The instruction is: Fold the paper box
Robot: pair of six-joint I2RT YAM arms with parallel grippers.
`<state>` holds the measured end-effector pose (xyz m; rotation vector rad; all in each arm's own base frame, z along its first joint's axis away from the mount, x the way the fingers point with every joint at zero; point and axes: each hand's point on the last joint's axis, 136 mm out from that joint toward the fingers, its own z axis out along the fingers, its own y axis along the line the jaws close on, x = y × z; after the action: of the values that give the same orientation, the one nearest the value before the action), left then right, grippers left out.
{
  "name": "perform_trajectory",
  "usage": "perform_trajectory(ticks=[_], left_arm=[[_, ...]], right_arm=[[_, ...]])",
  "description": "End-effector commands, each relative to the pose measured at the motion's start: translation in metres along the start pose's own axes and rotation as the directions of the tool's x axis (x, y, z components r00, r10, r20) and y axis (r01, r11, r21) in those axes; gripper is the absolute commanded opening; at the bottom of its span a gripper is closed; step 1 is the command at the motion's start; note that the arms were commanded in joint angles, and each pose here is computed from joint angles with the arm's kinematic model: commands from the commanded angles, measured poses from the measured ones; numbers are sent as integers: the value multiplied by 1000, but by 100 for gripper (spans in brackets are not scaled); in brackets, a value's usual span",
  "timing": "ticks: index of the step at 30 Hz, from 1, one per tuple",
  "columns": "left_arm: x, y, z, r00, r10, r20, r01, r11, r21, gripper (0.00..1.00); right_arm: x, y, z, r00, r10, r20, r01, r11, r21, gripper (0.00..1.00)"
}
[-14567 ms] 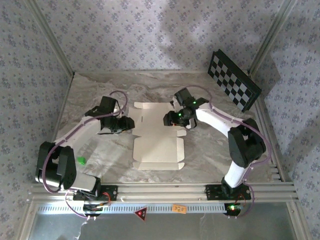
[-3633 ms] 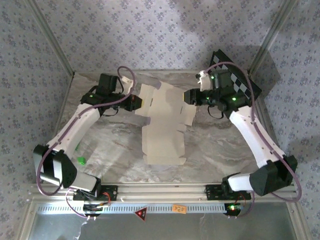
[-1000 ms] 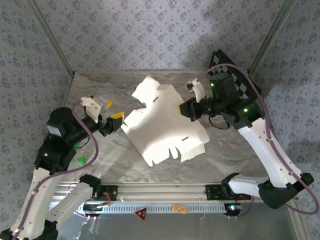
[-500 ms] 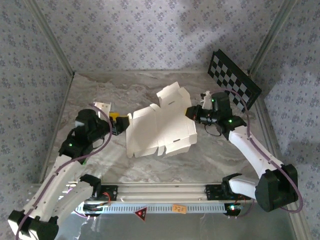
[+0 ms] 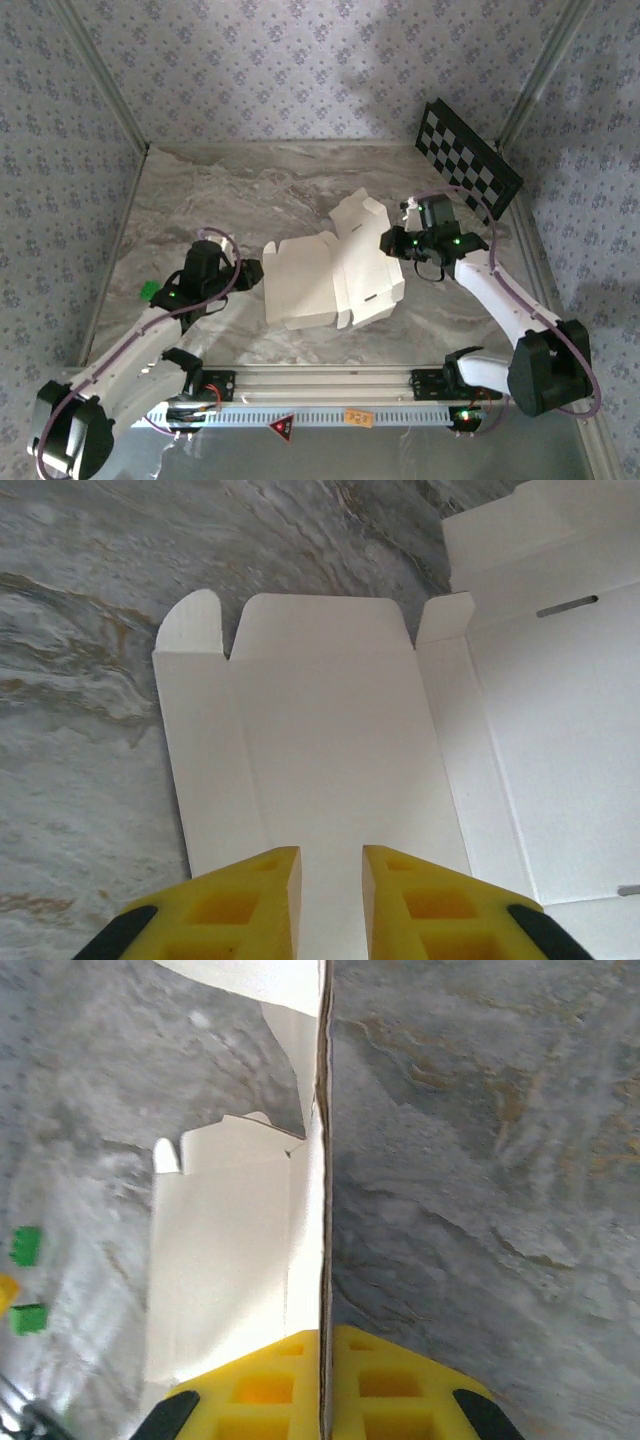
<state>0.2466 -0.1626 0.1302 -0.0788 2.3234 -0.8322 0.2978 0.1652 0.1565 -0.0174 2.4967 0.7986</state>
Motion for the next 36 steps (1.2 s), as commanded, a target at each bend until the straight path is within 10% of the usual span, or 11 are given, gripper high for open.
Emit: perform_trajectory(ticks=[1, 17, 36], left_arm=[[-4, -15, 9, 1000, -4, 11, 3, 999, 49, 22], [47, -9, 64, 983, -17, -183, 20, 1000, 15, 13], [76, 6, 81, 964, -35, -264, 26, 999, -38, 12]], right_arm=[[-3, -1, -4, 993, -113, -19, 115, 989, 92, 0], [-2, 15, 12, 941, -307, -144, 339, 873, 350, 0], [25, 42, 46, 839, -438, -323, 533, 781, 327, 0]])
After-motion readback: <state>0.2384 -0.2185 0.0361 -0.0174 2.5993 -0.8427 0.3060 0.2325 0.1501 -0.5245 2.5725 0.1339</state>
